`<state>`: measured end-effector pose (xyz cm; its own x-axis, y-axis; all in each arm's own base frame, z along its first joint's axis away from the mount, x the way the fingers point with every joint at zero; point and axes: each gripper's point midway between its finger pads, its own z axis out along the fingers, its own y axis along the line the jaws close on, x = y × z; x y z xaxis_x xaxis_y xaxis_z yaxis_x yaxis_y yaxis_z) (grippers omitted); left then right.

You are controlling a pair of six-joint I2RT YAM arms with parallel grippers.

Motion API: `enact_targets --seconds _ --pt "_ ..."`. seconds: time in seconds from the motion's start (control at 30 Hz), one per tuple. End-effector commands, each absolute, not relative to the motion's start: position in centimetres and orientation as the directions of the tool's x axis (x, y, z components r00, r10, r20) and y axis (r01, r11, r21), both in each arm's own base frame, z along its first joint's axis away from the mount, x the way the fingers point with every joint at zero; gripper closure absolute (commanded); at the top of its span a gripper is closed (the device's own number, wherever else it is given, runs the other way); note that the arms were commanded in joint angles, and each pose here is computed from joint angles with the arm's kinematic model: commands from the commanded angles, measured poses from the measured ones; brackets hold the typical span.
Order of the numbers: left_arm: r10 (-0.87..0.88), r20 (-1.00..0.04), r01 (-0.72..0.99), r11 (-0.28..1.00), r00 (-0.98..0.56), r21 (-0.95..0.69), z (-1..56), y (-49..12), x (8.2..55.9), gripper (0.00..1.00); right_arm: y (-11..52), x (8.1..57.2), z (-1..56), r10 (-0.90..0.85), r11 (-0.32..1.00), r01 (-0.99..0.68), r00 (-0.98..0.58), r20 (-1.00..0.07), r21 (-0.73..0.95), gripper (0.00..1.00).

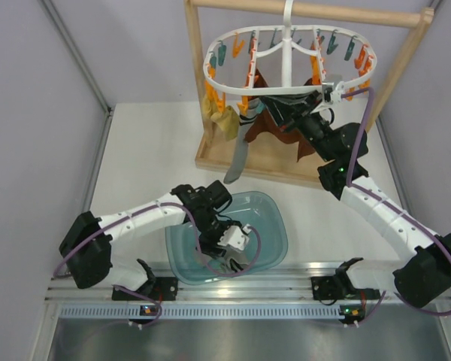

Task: Clip the socks to the hanger
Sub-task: Pick up the sock from the bin.

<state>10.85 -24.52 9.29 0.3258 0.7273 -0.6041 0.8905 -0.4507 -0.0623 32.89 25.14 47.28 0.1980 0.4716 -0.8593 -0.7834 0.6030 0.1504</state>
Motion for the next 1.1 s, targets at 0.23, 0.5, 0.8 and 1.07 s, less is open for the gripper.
enact_targets --seconds 0.23,0.5,0.8,1.07 --pt "0.667 -0.62 0.854 -0.52 0.412 0.009 9.6 -27.3 10.2 0.24 24.8 33.4 48.5 0.469 0.621 -0.774 0.244 -0.849 0.12 1.0" --pt "0.618 -0.647 0.801 -0.599 0.447 -0.019 8.1 -29.0 7.4 0.3 24.7 33.7 48.1 0.457 0.631 -0.767 0.246 -0.855 0.117 1.0" --pt "0.595 -0.625 0.808 -0.581 0.504 0.099 7.8 -31.0 9.8 0.96 24.5 33.7 48.1 0.453 0.635 -0.764 0.248 -0.856 0.115 1.0" --pt "0.529 -0.737 0.874 -0.453 0.421 0.175 16.2 -34.1 11.2 1.0 24.5 33.5 48.2 0.453 0.633 -0.766 0.251 -0.856 0.11 1.0"
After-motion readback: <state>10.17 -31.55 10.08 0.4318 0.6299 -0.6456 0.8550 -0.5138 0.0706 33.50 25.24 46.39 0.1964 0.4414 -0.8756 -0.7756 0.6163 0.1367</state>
